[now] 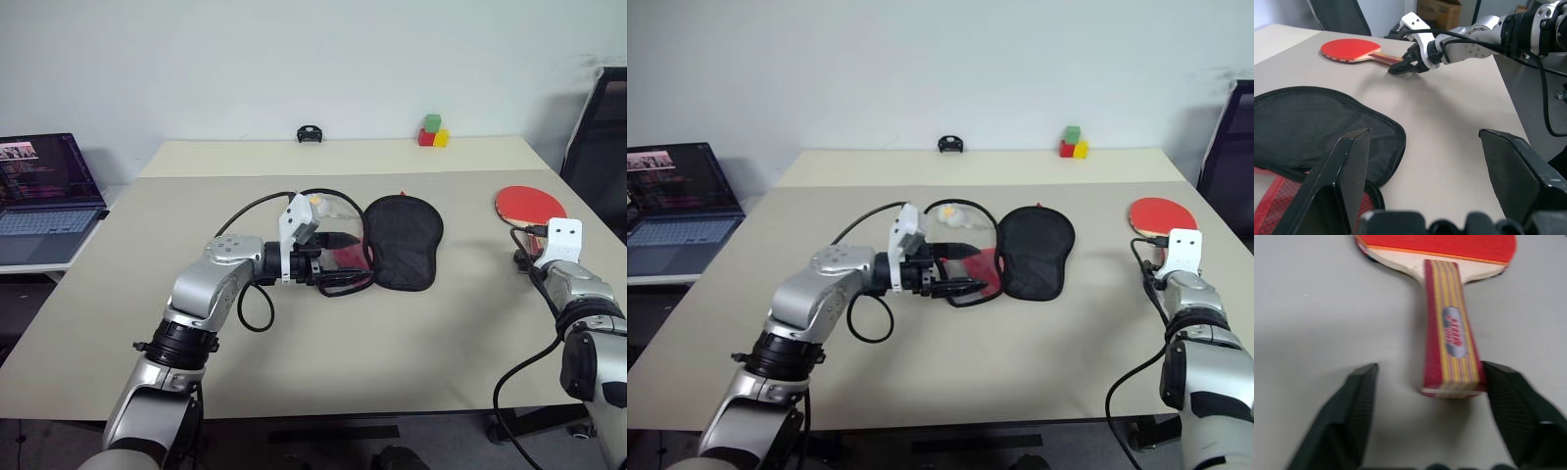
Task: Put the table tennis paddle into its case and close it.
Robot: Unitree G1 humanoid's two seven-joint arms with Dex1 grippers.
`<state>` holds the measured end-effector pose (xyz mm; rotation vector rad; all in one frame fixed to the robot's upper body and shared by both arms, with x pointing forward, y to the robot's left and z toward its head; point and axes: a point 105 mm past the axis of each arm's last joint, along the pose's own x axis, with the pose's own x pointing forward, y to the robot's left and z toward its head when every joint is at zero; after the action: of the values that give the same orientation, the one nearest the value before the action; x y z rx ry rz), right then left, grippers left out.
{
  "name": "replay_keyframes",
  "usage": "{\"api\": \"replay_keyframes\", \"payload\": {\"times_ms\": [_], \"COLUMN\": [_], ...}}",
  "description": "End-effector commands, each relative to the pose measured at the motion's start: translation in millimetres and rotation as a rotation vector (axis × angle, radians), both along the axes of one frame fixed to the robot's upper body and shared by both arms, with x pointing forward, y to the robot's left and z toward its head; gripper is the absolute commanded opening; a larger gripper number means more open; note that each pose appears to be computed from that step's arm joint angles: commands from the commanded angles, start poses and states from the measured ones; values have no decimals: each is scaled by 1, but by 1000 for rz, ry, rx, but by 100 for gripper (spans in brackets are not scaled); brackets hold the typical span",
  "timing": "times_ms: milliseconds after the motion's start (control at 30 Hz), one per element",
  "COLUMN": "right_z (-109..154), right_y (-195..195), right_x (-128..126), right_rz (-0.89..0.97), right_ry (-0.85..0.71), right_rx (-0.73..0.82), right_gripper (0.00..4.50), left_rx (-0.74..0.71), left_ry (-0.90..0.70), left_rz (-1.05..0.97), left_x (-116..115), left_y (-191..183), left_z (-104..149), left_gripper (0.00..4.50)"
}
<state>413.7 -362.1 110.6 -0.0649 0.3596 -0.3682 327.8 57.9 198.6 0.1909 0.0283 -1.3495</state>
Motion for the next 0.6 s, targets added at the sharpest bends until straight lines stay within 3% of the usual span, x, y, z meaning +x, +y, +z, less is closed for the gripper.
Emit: {"api": "replay_keyframes", "payload": {"times_ms": [33, 100, 467, 600], "right_z": [14, 13, 10, 6], "right_y": [0, 0, 12, 28], "right_x": [5, 5, 10, 6], "right_rz": [-10, -10, 26, 164], "right_ry": [-49, -50, -51, -1], "right_rx": [-10, -8, 32, 41], "right_gripper": [178, 141, 141, 141], "left_rx": [-10, -10, 22, 24], "left_ry": [-41, -39, -14, 20], "left_rz": [13, 14, 30, 17], "left_x": [2, 2, -1, -11], "left_y": [5, 5, 16, 19], "left_z": [9, 9, -1, -9], "left_gripper": [385, 385, 385, 385]}}
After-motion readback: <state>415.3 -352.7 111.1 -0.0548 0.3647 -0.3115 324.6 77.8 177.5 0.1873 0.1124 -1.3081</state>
